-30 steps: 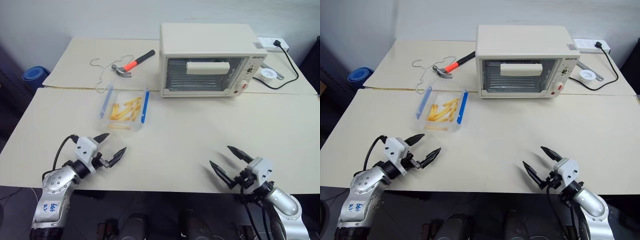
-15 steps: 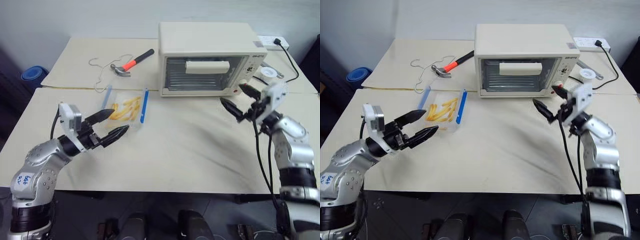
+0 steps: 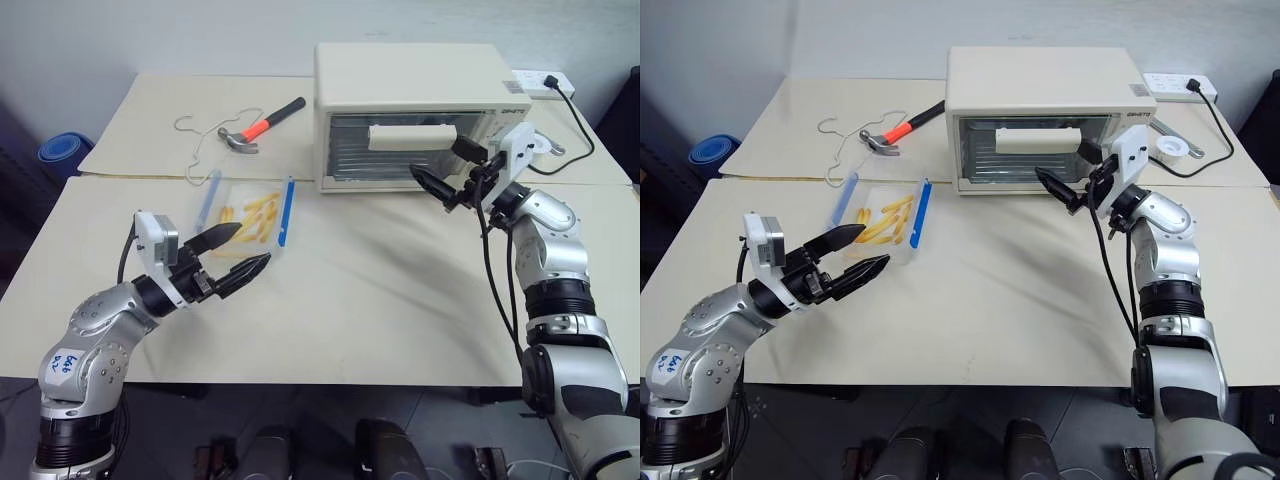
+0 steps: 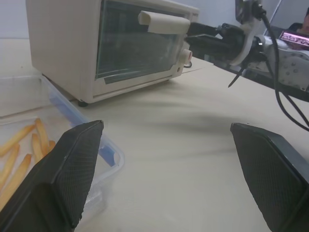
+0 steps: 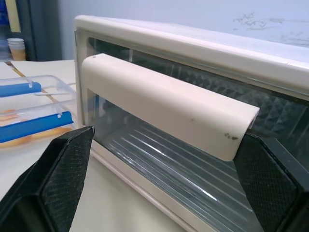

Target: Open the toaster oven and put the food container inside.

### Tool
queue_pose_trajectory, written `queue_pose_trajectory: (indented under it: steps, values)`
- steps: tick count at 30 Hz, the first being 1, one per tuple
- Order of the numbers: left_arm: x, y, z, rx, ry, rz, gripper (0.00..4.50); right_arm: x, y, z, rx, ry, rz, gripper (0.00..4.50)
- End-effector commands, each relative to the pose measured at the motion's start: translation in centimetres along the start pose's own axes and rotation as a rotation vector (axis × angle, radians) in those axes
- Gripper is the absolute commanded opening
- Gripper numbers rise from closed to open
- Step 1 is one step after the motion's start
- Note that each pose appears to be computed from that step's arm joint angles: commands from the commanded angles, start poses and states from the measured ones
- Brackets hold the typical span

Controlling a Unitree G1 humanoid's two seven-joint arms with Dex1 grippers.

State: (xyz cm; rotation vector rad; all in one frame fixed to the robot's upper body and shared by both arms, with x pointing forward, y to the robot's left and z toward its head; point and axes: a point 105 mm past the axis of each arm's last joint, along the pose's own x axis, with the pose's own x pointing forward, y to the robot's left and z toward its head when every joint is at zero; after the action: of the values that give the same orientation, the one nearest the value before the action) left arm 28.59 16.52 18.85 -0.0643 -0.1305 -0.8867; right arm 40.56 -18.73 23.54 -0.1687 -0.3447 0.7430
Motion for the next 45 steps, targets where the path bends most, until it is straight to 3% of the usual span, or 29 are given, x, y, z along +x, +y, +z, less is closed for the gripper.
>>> queue_pose_trajectory:
  steps: [1,3,6,10,15,19,26,30,35,40,44,45]
  values:
    - [0.4,-0.3,1.1,0.046,-0.037,-0.008,4.5,-0.2,1.5,1.8,-0.06,-0.072,0.098,4.46]
    - [0.9,0.0,1.3,0.045,-0.044,-0.013,4.5,-0.8,2.2,1.2,-0.074,-0.036,0.143,4.46]
    - [1.8,0.6,1.9,0.054,-0.063,-0.021,3.9,-1.5,2.8,0.4,-0.101,0.011,0.171,4.5]
    - [5.9,3.3,2.6,0.104,-0.013,-0.004,2.68,-2.0,3.1,0.0,-0.121,0.027,0.165,4.5]
    - [12.1,4.4,4.8,0.167,-0.04,-0.022,1.29,-2.3,3.5,-0.5,-0.144,0.041,0.161,4.5]
    - [15.5,4.7,5.2,0.198,-0.034,-0.026,0.07,-2.9,3.8,-0.9,-0.158,0.054,0.155,4.5]
    - [18.2,2.5,3.0,0.23,0.021,-0.131,0.01,-7.0,4.8,-2.7,-0.18,0.129,0.089,4.5]
    - [17.5,0.3,-0.5,0.287,0.147,-0.255,0.01,-11.4,6.0,-3.8,-0.124,0.188,0.01,4.5]
    - [16.8,-0.9,-3.6,0.329,0.257,-0.258,0.01,-16.8,7.1,-4.2,-0.083,0.278,-0.099,4.5]
    - [16.6,-1.0,-5.4,0.349,0.308,-0.201,0.01,-19.1,6.9,-3.2,-0.107,0.303,-0.176,4.5]
    - [15.9,-1.9,-4.7,0.287,0.235,-0.218,0.01,-19.7,6.8,-1.9,-0.101,0.253,-0.199,4.5]
    - [15.1,-2.1,-3.6,0.24,0.179,-0.23,0.19,-19.6,7.4,-1.8,-0.07,0.251,-0.162,4.5]
